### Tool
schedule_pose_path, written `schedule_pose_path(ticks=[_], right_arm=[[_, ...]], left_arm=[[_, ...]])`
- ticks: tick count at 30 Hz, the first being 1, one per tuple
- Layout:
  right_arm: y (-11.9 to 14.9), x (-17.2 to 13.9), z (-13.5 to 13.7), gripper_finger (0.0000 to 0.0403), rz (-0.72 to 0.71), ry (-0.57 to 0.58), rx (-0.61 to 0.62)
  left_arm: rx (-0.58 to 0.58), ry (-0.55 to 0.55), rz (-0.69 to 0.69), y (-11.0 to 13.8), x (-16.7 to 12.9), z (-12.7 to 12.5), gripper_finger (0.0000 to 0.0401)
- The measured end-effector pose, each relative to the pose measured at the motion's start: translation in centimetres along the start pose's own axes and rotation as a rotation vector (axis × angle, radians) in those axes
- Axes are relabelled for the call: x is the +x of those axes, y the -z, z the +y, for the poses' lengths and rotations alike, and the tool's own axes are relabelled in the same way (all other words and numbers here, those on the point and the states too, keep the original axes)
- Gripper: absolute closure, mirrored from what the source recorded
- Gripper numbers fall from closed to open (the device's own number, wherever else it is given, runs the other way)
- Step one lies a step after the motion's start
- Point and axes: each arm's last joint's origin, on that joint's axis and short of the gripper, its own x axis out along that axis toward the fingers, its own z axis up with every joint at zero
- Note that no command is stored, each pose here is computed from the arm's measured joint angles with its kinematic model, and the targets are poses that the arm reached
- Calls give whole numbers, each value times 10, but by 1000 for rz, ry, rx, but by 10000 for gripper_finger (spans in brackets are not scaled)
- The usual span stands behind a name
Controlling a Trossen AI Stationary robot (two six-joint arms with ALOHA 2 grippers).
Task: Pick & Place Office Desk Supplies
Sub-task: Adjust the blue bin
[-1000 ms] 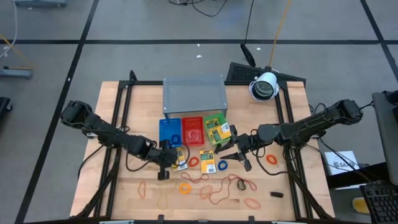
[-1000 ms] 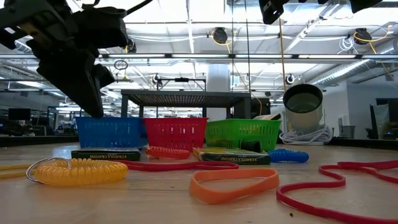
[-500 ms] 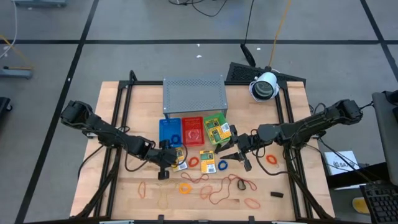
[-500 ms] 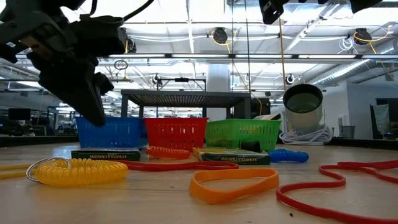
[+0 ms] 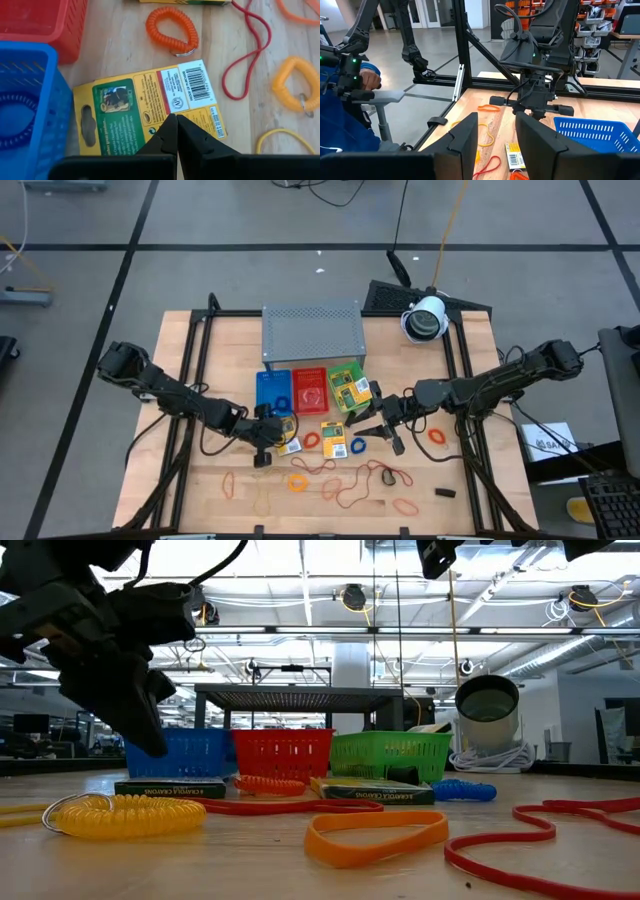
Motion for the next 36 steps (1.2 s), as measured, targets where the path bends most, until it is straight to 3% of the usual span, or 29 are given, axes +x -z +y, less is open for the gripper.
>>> schedule_pose_path(ticks=[18,29,36], right_arm=[[0,0,0,277,0,-1,0],[0,0,0,277,3,0,1],[0,0,0,277,3,0,1]], left_arm=[[-75,-7,36,18,11,6,400],[-101,224,21,20,43,-12,400],[-121,265,54,22,43,-14,400]])
